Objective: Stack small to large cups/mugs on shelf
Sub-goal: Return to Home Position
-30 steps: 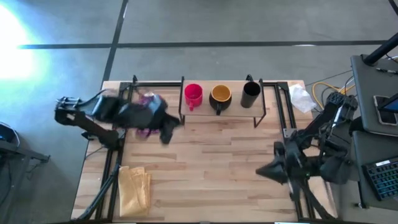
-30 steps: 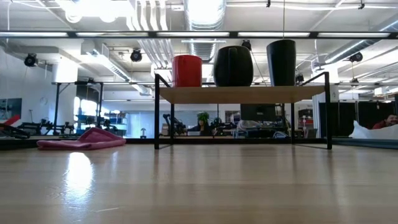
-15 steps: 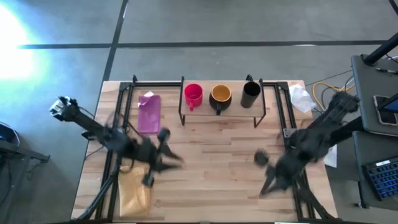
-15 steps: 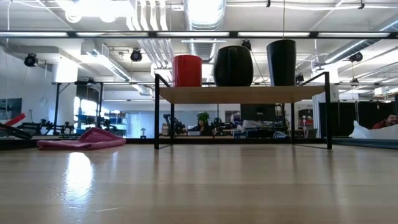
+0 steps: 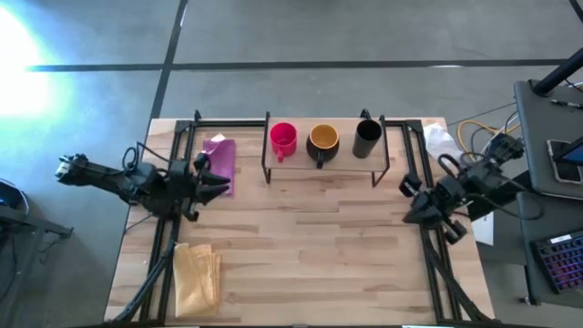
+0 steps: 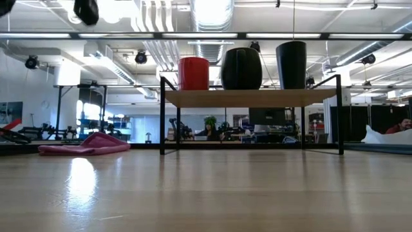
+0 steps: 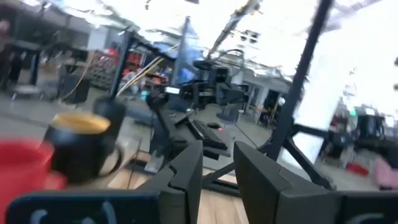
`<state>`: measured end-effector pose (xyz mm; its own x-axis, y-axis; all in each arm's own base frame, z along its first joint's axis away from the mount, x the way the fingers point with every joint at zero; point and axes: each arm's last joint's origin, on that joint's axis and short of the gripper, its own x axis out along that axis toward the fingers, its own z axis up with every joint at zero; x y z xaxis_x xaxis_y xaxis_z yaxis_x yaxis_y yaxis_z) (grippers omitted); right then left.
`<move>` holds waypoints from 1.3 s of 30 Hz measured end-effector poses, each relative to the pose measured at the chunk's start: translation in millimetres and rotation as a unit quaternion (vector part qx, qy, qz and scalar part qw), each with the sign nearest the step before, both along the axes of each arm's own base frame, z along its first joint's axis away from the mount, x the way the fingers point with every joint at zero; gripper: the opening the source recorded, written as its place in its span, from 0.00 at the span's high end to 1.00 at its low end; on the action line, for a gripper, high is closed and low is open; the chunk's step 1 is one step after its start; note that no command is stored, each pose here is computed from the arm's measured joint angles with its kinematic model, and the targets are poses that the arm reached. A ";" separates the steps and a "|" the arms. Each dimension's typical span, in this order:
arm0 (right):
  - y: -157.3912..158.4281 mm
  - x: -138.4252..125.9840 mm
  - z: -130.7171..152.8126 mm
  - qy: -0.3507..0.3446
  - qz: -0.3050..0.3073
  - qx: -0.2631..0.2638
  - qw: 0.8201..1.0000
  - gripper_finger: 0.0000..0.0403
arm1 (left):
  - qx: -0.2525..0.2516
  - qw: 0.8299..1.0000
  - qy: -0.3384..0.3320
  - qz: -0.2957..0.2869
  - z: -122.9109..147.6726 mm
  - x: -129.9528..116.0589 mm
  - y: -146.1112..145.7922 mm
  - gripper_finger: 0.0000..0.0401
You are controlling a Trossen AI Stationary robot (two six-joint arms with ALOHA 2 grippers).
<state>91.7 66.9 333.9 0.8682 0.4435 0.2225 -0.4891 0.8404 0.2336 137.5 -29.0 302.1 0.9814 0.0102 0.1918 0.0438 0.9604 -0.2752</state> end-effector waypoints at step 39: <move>-20.4 -8.9 -162.2 0.084 -0.164 -0.017 0.983 0.98 | -0.140 0.973 0.108 0.149 -141.7 -33.7 22.7 0.81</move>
